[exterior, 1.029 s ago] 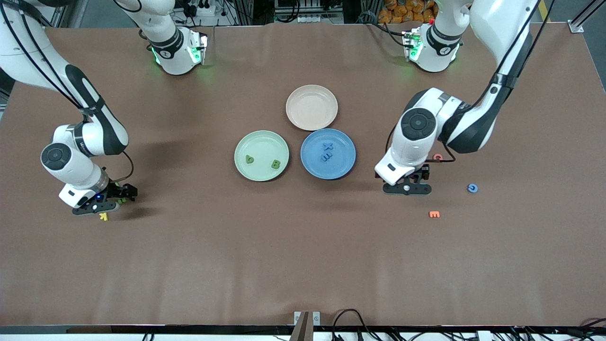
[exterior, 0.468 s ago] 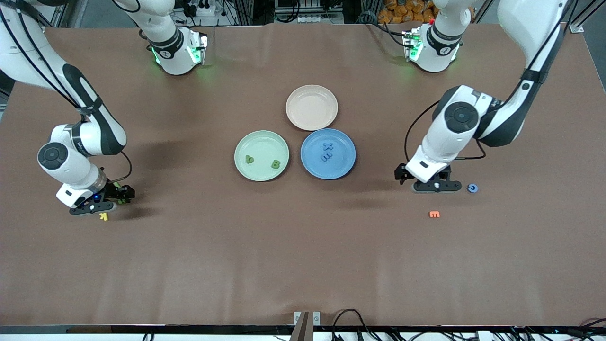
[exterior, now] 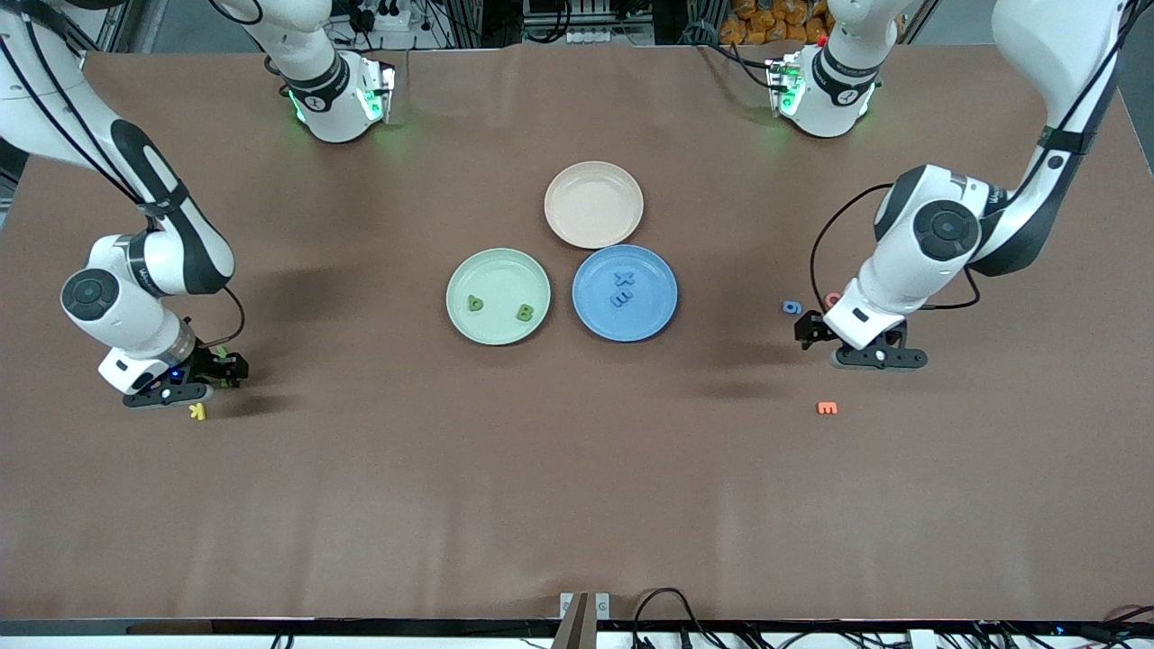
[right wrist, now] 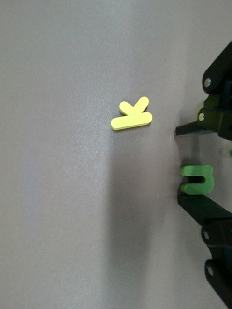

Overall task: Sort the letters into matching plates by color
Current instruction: 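Grasp the green u with the right gripper while the left gripper returns, then lower the left gripper onto the blue G while the right gripper holds the u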

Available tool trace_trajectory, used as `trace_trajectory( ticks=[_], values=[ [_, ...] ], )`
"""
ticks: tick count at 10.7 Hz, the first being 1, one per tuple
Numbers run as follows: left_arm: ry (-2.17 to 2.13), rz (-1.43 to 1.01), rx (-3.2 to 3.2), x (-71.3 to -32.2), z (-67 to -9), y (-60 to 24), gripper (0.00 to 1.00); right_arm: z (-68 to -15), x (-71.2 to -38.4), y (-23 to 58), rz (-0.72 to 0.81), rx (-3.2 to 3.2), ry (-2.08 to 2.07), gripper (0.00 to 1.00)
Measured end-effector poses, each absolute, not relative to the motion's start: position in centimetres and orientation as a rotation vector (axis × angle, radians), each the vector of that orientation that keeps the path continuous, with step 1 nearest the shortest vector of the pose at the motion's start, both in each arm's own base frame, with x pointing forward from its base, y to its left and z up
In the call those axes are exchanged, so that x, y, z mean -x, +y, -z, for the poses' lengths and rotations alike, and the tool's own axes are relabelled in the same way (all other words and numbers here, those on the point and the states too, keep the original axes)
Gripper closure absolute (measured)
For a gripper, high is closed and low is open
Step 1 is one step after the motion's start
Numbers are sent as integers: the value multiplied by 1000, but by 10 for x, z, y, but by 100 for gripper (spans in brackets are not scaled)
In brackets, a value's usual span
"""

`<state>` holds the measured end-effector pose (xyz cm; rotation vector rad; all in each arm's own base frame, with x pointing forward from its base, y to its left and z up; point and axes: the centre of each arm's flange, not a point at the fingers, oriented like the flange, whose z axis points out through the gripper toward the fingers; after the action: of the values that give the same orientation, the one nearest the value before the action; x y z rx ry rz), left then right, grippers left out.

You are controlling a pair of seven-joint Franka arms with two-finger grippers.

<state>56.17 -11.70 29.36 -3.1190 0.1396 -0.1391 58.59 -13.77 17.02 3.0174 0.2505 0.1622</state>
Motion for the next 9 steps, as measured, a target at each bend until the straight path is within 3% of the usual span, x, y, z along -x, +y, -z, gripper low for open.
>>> trace_trajectory(
  ticks=[2, 3, 4, 5, 9],
  values=[
    [254, 125, 3100, -563, -291, -87, 0, -172, -585, -143, -170, -3023, 235, 44],
    [319, 122, 3086, -563, -290, -79, 0, -173, -586, -144, -176, -3027, 230, 55],
    [371, 122, 3063, -562, -289, -77, 0, -173, -585, -145, -179, -3030, 225, 56],
    [419, 124, 3031, -561, -287, -78, 0, -174, -586, -146, -184, -3032, 220, 64],
    [457, 99, 2982, -559, -272, -49, 0, -175, -584, -152, -186, -3034, 203, 71]
  ],
)
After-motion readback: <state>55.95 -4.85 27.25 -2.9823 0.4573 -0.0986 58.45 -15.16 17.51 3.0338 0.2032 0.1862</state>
